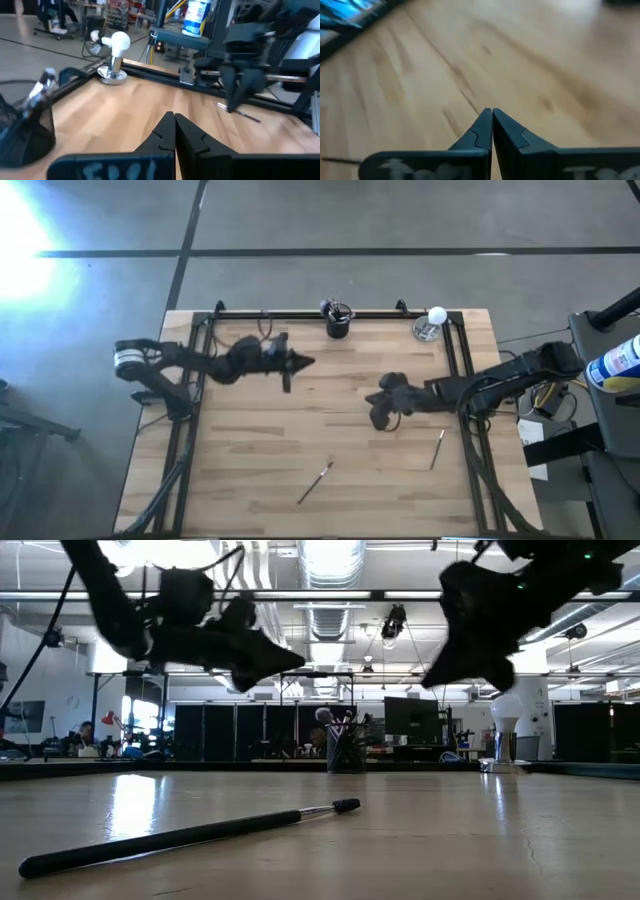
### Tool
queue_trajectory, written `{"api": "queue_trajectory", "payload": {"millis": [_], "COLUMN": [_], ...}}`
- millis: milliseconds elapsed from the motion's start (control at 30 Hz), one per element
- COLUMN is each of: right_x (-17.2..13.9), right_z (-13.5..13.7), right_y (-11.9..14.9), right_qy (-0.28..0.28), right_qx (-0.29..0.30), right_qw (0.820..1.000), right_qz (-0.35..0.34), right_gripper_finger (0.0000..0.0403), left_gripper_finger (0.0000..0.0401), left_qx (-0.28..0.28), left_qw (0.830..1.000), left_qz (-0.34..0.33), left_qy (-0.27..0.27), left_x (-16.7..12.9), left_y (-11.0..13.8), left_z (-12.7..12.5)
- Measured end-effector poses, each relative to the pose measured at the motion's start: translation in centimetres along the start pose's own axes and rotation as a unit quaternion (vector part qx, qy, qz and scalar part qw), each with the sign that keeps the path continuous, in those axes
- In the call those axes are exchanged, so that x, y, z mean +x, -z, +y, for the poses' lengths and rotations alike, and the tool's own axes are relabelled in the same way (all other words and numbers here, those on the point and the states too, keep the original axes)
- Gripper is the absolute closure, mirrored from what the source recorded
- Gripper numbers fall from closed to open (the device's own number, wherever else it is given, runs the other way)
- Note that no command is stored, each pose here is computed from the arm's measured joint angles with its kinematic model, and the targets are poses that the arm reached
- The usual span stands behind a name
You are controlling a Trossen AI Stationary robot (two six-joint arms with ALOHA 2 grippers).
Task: Put items in baskets/containers
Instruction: Put the black eyeshadow brush into the black pen holder
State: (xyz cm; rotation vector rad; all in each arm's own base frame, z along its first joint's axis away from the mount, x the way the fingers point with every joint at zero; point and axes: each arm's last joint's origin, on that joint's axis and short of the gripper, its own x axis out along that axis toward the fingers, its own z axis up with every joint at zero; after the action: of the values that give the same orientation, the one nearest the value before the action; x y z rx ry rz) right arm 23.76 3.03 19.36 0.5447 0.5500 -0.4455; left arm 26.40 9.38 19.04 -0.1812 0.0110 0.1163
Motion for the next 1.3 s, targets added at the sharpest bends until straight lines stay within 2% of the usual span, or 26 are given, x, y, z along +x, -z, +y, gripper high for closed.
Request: {"api": "queue_trajectory", "payload": {"millis": [200,367,500,700,833,933,1067,1233,1300], "right_x": [-1.3,-2.8,-4.4,-6.8,-8.1,-8.0,-7.6,-8.9,-9.3], "right_z": [0.3,0.9,1.8,4.1,5.1,5.8,4.9,3.7,3.1], "right_y": [3.1,5.5,7.0,8.4,9.9,10.4,10.2,10.0,10.2], "right_qy": [0.045,0.074,0.116,0.216,0.311,0.334,0.379,0.446,0.454], "right_qx": [0.101,0.193,0.241,0.264,0.279,0.282,0.271,0.249,0.240], "right_qw": [0.991,0.972,0.956,0.930,0.894,0.878,0.866,0.831,0.830], "right_qz": [0.077,0.114,0.123,0.135,0.162,0.192,0.180,0.217,0.220], "right_gripper_finger": [0.0394,0.0394,0.0394,0.0394,0.0394,0.0394,0.0394,0.0387,0.0379], "left_gripper_finger": [0.0401,0.0401,0.0401,0.0401,0.0401,0.0401,0.0401,0.0401,0.0401], "left_qx": [-0.002,-0.001,0.004,0.009,0.012,0.010,0.005,0.003,0.004], "left_qw": [1.000,1.000,1.000,1.000,1.000,1.000,1.000,1.000,1.000], "left_qz": [-0.012,-0.010,-0.009,0.001,0.005,0.006,0.007,0.008,0.009], "left_qy": [-0.009,-0.018,-0.018,-0.014,-0.011,-0.011,-0.008,0.001,0.002], "left_x": [-2.5,-3.0,-3.1,-3.1,-3.3,-3.3,-3.3,-3.3,-3.3], "left_y": [3.0,3.5,3.6,3.9,4.2,4.2,4.2,4.3,4.3], "left_z": [-2.2,-2.4,-2.4,-2.6,-2.8,-2.8,-2.9,-3.4,-3.4]}}
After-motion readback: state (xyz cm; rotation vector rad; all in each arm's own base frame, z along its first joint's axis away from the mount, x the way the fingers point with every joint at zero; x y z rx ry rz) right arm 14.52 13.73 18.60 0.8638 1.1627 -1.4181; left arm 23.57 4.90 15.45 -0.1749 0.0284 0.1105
